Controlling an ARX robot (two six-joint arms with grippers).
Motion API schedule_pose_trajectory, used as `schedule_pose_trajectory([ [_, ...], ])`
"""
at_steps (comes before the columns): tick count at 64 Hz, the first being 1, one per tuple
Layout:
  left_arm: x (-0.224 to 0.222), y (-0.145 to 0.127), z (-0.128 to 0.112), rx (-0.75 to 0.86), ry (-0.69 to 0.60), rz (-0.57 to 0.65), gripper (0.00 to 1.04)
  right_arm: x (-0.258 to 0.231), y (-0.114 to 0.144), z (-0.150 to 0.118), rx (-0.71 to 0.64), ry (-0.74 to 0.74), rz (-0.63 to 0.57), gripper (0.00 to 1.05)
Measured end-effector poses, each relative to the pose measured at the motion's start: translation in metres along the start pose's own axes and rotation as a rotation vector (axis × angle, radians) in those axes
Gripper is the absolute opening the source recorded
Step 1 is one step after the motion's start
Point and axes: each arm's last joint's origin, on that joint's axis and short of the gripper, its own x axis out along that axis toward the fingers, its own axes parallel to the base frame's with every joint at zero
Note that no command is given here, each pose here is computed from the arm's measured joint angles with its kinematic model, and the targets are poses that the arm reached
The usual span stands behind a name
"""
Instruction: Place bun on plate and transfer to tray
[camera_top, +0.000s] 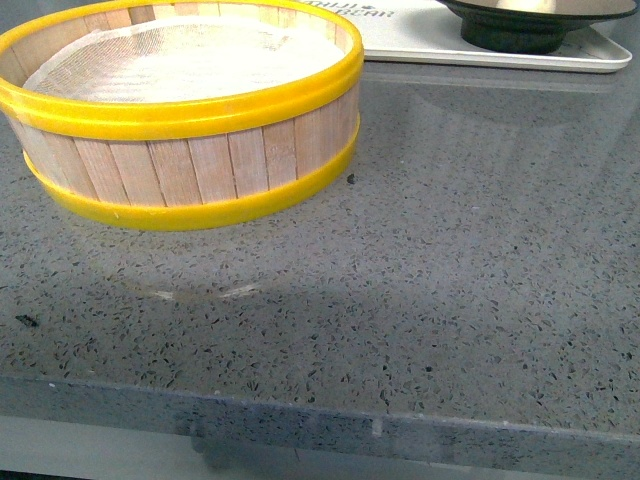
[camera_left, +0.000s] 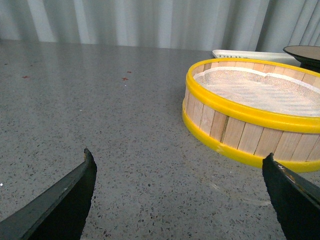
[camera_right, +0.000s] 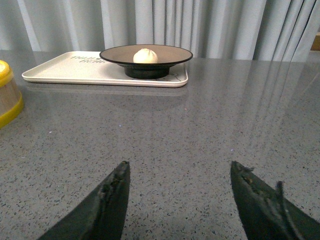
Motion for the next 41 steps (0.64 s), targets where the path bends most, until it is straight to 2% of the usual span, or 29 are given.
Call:
schedule_pose_trajectory([
  [5,0.0000,0.0000,0.0000,0.000,0.000,0.000,0.98,0.0000,0.0000,0.0000,0.000,0.000,0.000,0.90],
  [9,0.0000,0.0000,0.0000,0.000,0.000,0.000,0.98,0.0000,0.0000,0.0000,0.001,0.000,0.000,0.97],
  [41,0.0000,0.0000,0.0000,0.000,0.000,0.000,0.98,0.0000,0.0000,0.0000,0.002,0.000,0.000,0.96],
])
